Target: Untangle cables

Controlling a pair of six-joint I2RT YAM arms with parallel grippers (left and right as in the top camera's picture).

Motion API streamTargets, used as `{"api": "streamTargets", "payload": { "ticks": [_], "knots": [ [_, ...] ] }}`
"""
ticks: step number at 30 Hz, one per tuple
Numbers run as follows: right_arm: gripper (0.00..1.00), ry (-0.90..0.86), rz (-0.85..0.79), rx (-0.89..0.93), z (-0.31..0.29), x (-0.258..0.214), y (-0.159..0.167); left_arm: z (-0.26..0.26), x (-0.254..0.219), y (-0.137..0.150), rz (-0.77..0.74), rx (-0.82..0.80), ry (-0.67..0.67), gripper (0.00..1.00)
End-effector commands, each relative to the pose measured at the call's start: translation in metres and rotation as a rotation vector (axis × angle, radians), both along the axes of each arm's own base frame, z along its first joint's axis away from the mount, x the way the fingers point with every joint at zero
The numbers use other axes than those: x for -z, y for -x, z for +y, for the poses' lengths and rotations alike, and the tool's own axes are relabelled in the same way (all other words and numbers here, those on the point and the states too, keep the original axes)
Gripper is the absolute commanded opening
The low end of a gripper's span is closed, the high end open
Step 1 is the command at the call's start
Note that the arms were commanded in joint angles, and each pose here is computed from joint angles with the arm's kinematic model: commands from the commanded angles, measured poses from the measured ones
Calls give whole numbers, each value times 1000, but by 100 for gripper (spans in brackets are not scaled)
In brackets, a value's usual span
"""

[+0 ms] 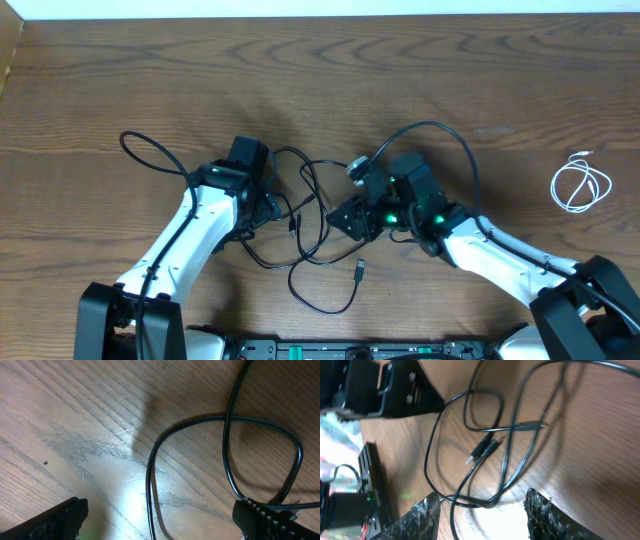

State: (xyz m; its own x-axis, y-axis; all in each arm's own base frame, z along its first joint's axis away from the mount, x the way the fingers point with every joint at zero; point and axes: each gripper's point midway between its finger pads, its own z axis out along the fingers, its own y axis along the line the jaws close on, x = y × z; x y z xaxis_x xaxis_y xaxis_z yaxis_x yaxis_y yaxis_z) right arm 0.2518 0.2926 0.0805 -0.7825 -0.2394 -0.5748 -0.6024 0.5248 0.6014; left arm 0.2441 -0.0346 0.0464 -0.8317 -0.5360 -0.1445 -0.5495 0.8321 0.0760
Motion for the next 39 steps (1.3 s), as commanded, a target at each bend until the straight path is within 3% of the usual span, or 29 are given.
{"api": "streamTargets", "payload": {
  "ticks": [1, 4, 5, 6, 12, 19, 22, 28, 32, 39],
  "knots": [
    [51, 11, -47, -67, 13, 8, 9, 3, 1, 0, 7, -10, -12, 98],
    [52, 26, -62, -66, 19, 15, 9, 3, 1, 0, 7, -10, -12, 98],
    [57, 38, -66, -62, 20, 20, 8, 3, 1, 0, 7, -10, -12, 98],
    [70, 53, -68, -57, 21, 26, 8, 3, 1, 0, 7, -10, -12, 98],
    [75, 42, -89, -72, 31, 36, 6, 3, 1, 0, 7, -10, -12, 98],
    [62, 7, -115, -86, 38, 30, 5, 3, 1, 0, 7, -10, -12, 98],
    [51, 2, -142, -85, 43, 28, 4, 3, 1, 0, 7, -10, -12, 98],
    [46, 9, -131, -98, 48, 46, 6, 3, 1, 0, 7, -10, -12, 98],
    [33, -4, -138, -105, 52, 57, 4, 3, 1, 0, 7, -10, -12, 98],
    [19, -35, -116, -143, 55, 55, 11, 3, 1, 0, 7, -10, -12, 98]
  ]
}}
